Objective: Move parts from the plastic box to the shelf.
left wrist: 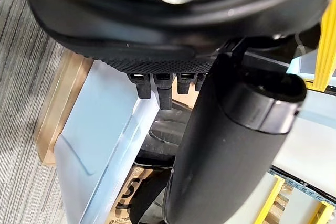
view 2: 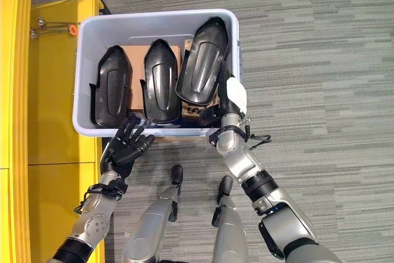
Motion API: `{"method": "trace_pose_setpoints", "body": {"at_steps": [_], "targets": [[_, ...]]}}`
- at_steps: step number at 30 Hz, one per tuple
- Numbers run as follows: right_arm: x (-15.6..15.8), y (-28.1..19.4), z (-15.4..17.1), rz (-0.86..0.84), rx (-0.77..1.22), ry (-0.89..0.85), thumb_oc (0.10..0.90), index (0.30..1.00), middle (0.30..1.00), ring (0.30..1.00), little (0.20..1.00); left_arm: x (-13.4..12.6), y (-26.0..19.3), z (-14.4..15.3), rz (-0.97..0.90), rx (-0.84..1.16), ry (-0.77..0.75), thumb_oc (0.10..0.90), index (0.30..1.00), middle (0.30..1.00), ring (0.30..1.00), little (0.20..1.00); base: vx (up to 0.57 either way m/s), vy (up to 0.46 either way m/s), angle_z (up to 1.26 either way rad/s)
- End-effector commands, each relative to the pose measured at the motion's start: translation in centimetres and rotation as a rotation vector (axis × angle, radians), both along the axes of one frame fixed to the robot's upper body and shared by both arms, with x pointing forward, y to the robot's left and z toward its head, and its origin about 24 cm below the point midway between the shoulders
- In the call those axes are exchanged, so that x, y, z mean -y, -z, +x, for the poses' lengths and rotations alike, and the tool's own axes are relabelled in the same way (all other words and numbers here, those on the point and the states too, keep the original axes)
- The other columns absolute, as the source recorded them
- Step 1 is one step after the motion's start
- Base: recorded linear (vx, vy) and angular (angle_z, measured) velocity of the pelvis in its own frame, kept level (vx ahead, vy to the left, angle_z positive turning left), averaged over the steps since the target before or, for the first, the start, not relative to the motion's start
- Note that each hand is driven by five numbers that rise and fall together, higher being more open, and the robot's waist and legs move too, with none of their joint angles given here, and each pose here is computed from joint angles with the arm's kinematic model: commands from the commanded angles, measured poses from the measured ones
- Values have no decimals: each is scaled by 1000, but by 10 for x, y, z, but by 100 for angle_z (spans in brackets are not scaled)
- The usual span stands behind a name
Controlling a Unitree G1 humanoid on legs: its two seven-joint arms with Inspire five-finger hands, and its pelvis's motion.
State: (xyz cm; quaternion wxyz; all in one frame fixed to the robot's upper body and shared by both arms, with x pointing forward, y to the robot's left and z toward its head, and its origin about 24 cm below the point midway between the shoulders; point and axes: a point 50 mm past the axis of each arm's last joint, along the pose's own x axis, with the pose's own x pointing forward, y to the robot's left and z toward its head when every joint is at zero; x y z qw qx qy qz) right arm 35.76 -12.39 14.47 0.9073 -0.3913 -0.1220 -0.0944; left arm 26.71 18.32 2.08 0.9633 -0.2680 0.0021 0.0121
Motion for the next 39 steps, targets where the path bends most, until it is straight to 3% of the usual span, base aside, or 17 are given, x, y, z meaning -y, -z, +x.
{"method": "trace_pose_setpoints", "body": {"at_steps": [1, 13, 20, 39], "targets": [[-32, -94, -18, -55, 467, -125, 900, 1000, 1000, 1000, 1000, 22, -49, 11, -96, 256, 53, 900, 1000, 1000, 1000, 1000, -10, 22, -8], [-57, -106, -33, -159, 584, -257, 900, 1000, 1000, 1000, 1000, 26, -48, 10, -109, 258, 62, 900, 1000, 1000, 1000, 1000, -2, 8, -3], [-69, -105, -37, -140, 524, -335, 900, 1000, 1000, 1000, 1000, 28, -49, 10, -113, 251, 65, 900, 1000, 1000, 1000, 1000, 0, 0, 0], [-76, -76, -17, -95, 407, -265, 900, 1000, 1000, 1000, 1000, 44, -55, 11, -135, 278, 112, 900, 1000, 1000, 1000, 1000, 7, 37, 3]]}}
